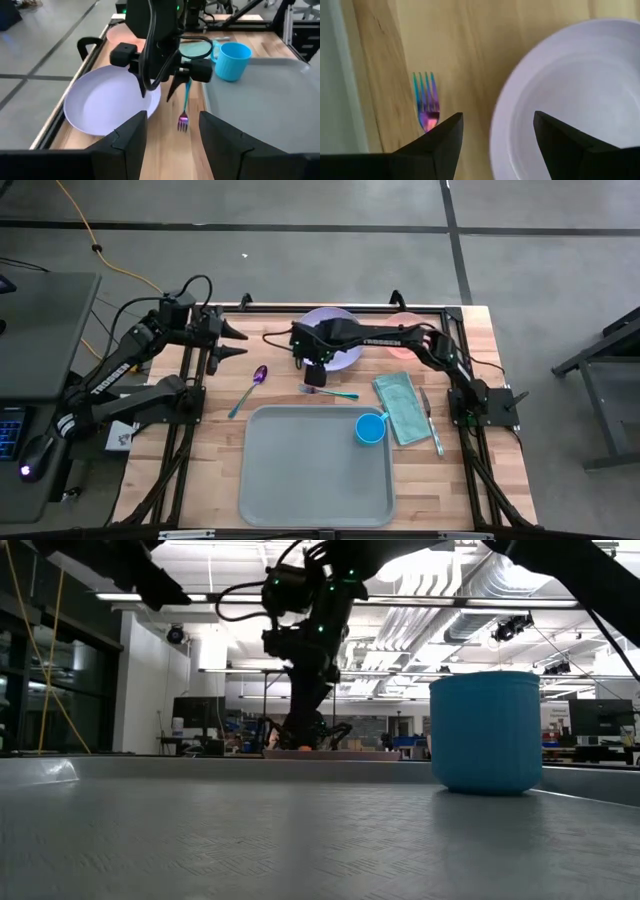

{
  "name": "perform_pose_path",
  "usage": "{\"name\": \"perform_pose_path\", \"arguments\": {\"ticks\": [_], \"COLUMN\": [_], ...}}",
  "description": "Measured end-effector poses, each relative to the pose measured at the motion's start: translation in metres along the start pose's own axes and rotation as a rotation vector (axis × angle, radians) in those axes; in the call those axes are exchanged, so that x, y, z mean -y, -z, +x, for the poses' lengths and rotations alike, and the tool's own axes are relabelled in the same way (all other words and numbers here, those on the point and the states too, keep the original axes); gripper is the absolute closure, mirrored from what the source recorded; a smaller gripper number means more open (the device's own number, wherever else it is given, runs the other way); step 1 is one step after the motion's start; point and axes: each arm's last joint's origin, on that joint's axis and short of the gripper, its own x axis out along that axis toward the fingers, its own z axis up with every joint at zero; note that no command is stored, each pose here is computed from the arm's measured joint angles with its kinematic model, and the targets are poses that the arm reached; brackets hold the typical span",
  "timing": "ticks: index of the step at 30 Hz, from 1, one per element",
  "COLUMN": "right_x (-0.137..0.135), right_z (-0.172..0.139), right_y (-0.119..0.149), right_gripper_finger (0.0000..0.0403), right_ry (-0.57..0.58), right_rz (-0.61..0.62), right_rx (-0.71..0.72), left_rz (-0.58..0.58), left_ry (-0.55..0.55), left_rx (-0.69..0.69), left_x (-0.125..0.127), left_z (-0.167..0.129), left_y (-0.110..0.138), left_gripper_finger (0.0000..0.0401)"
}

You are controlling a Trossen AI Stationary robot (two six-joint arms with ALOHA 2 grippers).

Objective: Set up tray
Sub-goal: Put the violet plate on the gray serving tray to the bottom left of the blue mug

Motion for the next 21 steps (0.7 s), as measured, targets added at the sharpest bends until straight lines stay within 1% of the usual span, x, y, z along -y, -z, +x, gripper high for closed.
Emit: {"name": "perform_pose_path", "arguments": {"ticks": [5, 9, 13, 17, 21], "right_x": [-0.002, -0.006, -0.009, -0.012, -0.011], "right_z": [0.009, 0.028, 0.040, 0.049, 0.053], "right_y": [-0.001, 0.003, 0.006, 0.010, 0.010], "right_gripper_finger": [0.0180, 0.0180, 0.0180, 0.0180, 0.0180], "right_ry": [-0.010, 0.036, 0.023, 0.115, 0.144], "right_rz": [0.023, 0.004, 0.042, 0.024, 0.022], "right_rx": [0.002, -0.060, -0.092, -0.127, -0.128], "left_rz": [0.012, 0.025, 0.035, 0.044, 0.043], "left_ry": [0.010, 0.015, 0.011, 0.009, 0.009], "left_rx": [-0.018, -0.031, -0.033, -0.033, -0.035], "left_x": [0.001, 0.002, 0.002, 0.002, 0.002], "left_z": [0.000, 0.000, 0.000, 0.000, 0.000], "left_y": [0.002, 0.004, 0.004, 0.004, 0.004], "left_gripper_finger": [0.0190, 0.0190, 0.0190, 0.0190, 0.0190]}}
